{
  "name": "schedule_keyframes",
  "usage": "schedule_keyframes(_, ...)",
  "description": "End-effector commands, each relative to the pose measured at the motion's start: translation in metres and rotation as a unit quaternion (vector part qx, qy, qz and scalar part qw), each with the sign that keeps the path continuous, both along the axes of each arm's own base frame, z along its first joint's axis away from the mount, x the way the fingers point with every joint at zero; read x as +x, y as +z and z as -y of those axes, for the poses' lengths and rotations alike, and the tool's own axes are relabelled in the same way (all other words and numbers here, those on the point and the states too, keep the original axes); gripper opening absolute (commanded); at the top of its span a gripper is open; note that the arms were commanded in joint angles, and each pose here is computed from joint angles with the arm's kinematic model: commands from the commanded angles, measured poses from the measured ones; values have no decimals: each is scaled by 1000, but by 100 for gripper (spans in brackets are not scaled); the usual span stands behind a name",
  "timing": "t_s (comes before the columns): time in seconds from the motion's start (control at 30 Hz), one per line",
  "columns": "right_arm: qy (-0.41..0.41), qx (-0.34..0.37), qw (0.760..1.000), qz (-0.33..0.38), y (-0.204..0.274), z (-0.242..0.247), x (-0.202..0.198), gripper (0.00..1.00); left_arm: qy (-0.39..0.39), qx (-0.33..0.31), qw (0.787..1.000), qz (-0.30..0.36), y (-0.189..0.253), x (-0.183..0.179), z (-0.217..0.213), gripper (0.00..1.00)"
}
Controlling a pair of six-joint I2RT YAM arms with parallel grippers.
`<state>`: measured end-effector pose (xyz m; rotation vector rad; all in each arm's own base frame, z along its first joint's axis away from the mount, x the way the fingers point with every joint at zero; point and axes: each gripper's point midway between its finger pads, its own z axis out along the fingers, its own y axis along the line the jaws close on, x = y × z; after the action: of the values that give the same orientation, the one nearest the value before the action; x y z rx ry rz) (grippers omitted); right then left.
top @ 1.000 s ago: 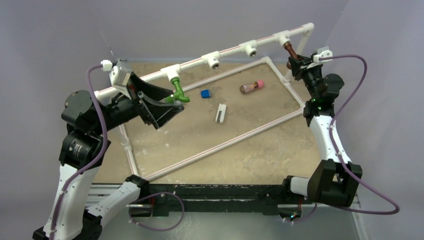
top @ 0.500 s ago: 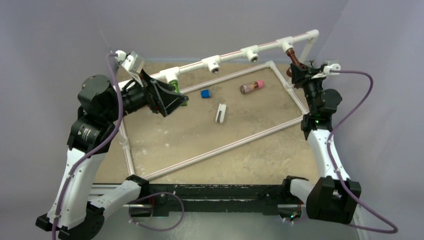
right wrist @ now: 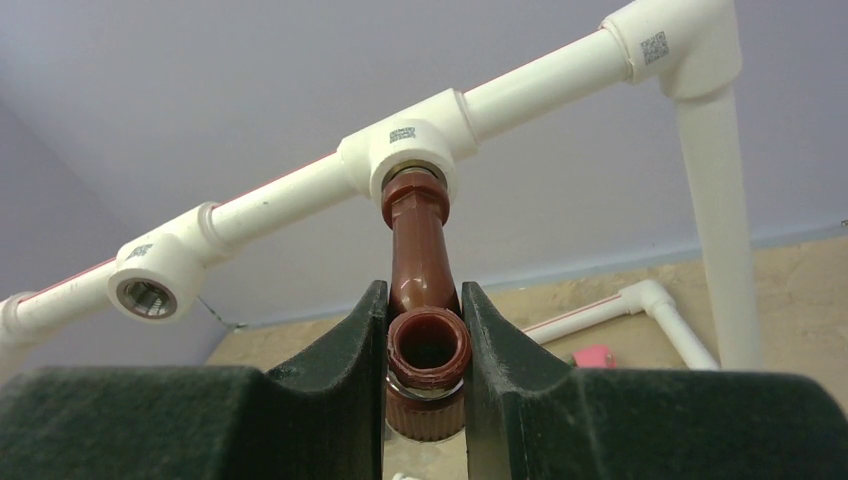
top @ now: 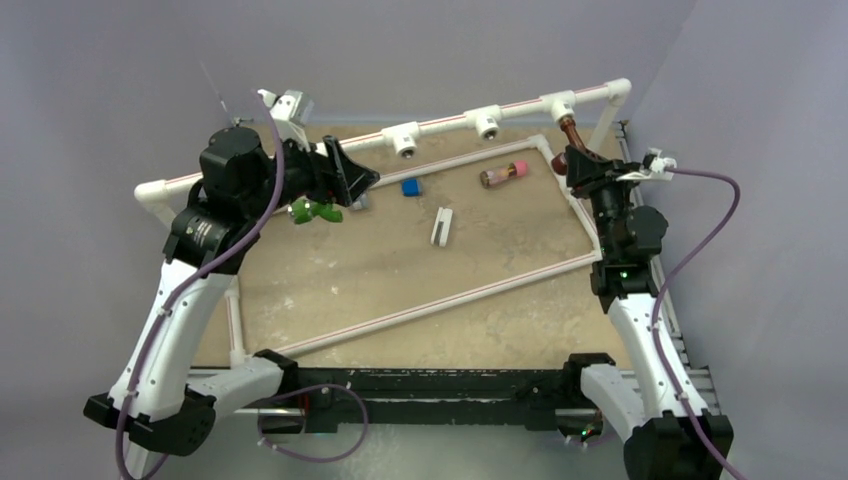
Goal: Install the water faucets
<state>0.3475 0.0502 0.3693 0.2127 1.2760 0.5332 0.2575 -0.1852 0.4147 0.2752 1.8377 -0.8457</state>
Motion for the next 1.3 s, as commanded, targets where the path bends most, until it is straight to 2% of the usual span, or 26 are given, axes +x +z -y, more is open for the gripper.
schedule_keyframes(0.0, 12, 17, 1000, 18, 8, -5, -14, 0, 75, 33, 997, 5, -8, 37, -15, 74)
schedule_keyframes(0.17, 6, 9, 1000, 18, 6, -3, -22, 0, 107, 66, 992, -24, -28, 79, -16, 68)
schedule_keyframes(0.33, 9, 8, 1000, 13, 1, -4, -27, 0, 122, 96, 986, -53, -51, 103, -16, 67)
schedule_keyframes(0.63, -15, 13, 1000, 6, -11, 4, -24, 0, 135, 106, 984, -44, -54, 138, -19, 67)
schedule_keyframes(0.8, 9, 60, 998, -5, -12, -3, -19, 0, 102, 89, 991, -14, -33, 120, -13, 68)
schedule_keyframes(0.93, 61, 170, 984, 2, -1, -14, -27, 0, 35, 54, 998, -14, -24, 89, 3, 68)
schedule_keyframes(1.13, 132, 333, 934, -11, 14, -24, -37, 0, -44, -3, 999, -5, -2, 42, 19, 68)
schedule_keyframes(1.27, 155, 407, 900, -17, 25, -24, -41, 0, -88, -32, 996, 4, 12, 15, 26, 68)
